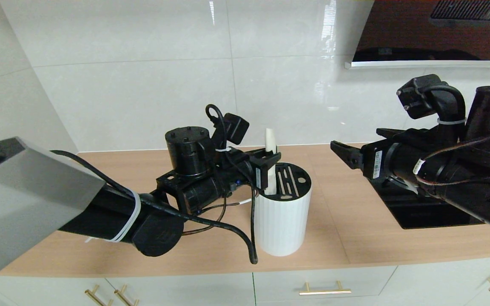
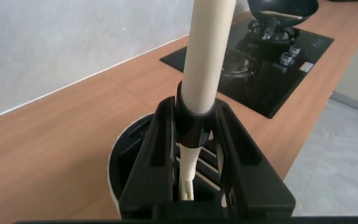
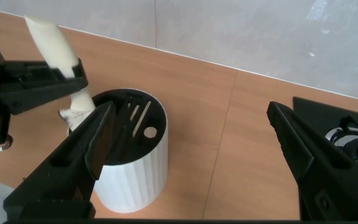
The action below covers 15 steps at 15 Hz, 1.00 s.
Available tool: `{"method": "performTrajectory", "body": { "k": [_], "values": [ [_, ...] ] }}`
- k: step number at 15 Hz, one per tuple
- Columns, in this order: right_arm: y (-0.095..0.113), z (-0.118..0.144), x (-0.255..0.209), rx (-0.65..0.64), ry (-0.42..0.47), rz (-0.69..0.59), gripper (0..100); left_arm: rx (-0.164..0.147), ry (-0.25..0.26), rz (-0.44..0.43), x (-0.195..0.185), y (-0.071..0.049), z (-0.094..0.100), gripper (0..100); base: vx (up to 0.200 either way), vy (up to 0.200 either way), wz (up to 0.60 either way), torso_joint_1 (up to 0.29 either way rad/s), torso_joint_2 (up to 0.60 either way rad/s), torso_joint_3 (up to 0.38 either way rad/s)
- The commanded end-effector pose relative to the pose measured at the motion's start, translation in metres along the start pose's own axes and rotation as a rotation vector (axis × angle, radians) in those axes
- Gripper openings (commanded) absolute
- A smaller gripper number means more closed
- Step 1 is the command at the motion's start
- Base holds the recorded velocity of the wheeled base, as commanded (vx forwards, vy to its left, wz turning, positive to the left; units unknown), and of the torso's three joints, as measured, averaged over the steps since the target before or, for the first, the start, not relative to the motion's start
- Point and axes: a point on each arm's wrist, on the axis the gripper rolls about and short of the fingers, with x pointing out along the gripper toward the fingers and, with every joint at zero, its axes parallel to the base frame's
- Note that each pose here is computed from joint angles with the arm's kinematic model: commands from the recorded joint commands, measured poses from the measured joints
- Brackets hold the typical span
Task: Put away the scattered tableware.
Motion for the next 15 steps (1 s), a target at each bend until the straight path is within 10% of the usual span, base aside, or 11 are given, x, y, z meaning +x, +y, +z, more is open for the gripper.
{"method": "performTrajectory", "body": {
  "k": [1,9,15],
  "values": [
    [0.000,0.000,0.000,-0.001,0.001,0.000,100,0.001,-0.008,-0.001,0.000,-0.002,0.001,100,0.000,0.000,0.00,0.000,0.00,0.000],
    [0.001,0.000,0.000,0.000,-0.001,0.002,100,0.009,-0.053,-0.005,-0.001,-0.004,0.009,100,0.000,0.000,0.00,0.000,0.00,0.000],
    [-0.007,0.012,-0.017,0.025,-0.064,-0.014,100,0.060,-0.379,0.136,-0.060,-0.006,0.094,100,0.000,0.000,0.00,0.000,0.00,0.000]
  ]
}}
